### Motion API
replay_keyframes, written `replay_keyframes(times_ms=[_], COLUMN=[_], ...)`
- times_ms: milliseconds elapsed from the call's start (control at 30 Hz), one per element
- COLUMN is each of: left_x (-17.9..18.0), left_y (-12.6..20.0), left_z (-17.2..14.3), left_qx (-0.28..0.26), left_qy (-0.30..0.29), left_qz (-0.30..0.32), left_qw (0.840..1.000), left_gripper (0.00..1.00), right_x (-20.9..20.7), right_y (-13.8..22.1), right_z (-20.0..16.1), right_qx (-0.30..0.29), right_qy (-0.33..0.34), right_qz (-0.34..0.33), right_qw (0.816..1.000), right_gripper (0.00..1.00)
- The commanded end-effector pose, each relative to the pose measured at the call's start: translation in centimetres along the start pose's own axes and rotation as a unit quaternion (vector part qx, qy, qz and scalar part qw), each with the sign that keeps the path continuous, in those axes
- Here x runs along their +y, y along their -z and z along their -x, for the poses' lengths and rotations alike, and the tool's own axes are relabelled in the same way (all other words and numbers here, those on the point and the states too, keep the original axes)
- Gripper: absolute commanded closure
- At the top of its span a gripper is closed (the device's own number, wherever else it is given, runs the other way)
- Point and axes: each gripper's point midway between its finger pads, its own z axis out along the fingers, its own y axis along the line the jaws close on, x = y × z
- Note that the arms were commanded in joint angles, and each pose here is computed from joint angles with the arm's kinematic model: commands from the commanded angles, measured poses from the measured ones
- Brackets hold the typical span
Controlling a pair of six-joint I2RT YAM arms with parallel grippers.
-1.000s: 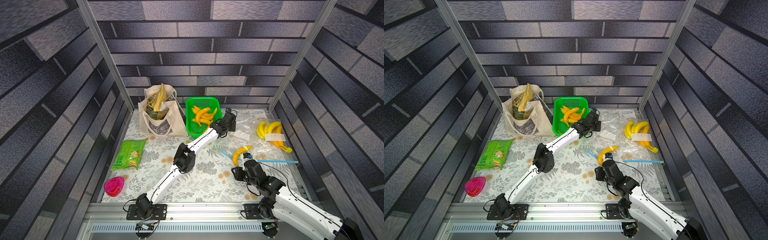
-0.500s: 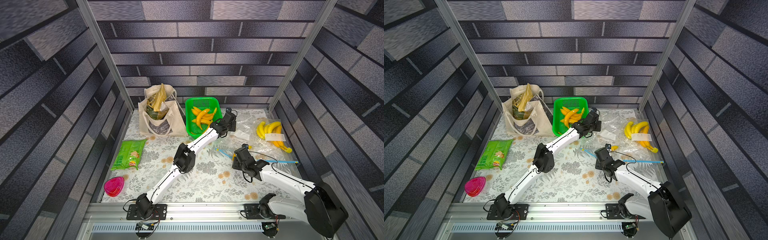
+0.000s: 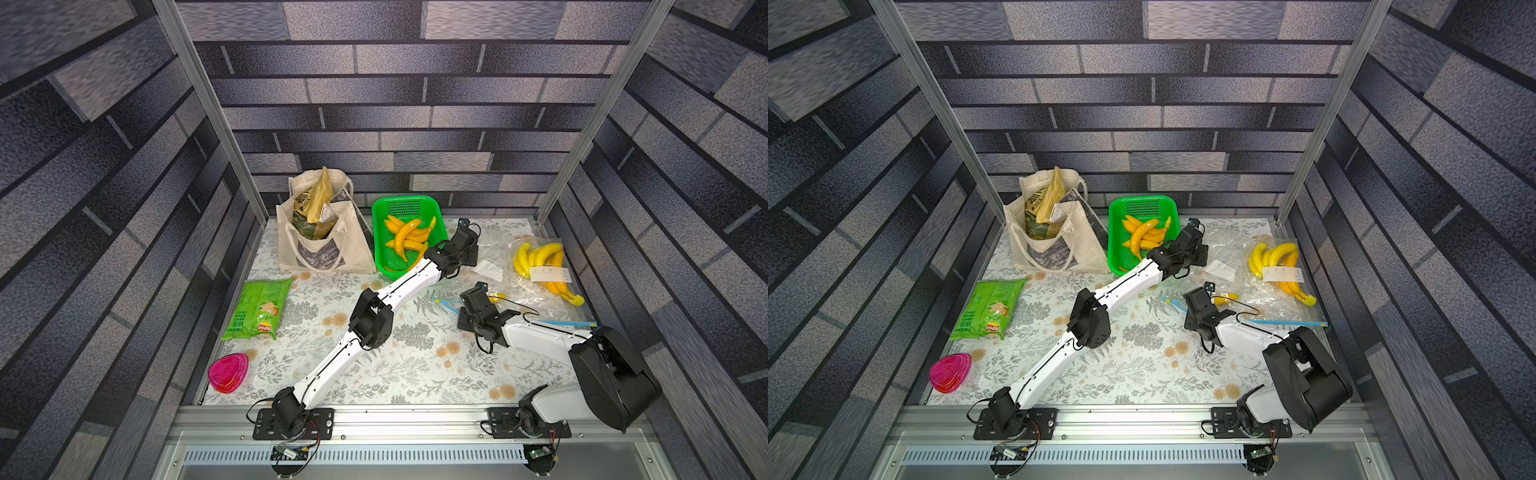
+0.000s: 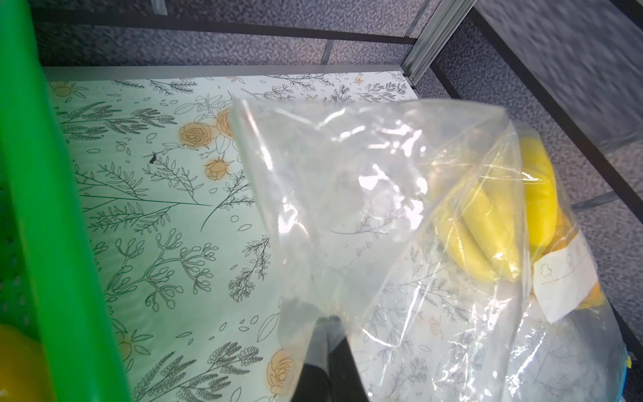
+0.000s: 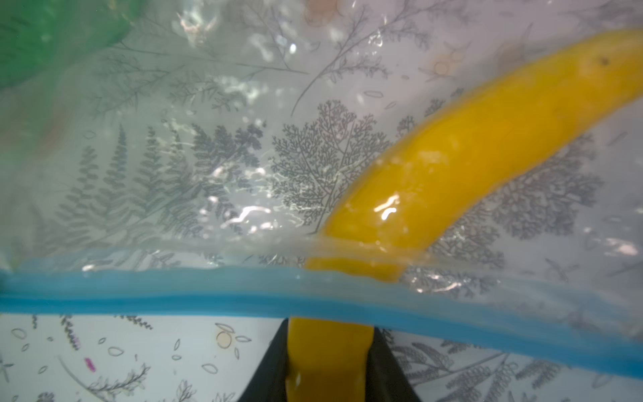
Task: Open the zip-top bag and take out the banana
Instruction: Pick up the banana from the zipper food storage bag.
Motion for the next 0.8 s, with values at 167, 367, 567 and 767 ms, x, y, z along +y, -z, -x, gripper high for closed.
replay_keyframes(times_ms=[167, 367, 567, 767], left_x=[-1.5, -1.3, -1.6, -1.9], left_y=[0.7, 0.4, 0.3, 0.5], left_z=[1.1, 1.1, 1.0, 0.9], left_qx=[-0.014, -0.015, -0.018, -0.013], left_qy=[-0.016, -0.014, -0.014, -0.016], left_qz=[-0.022, -0.022, -0.028, -0.030], left_qw=[1.000, 1.000, 0.999, 0.999], left_gripper=[0.94, 0.89, 0.91, 0.84], right_x=[1.8, 3.1, 4.0, 6.5], right_y=[2.9, 5.8, 8.5, 10.7], right_z=[-3.0, -6.6, -8.5, -10.3], right_qx=[0.025, 0.041, 0.044, 0.043], right_qy=[0.029, 0.066, 0.109, 0.163], right_qz=[0.076, 0.145, 0.193, 0.251], right_qw=[0.996, 0.986, 0.974, 0.953], right_gripper=[0.85, 0.84, 0.84, 0.85])
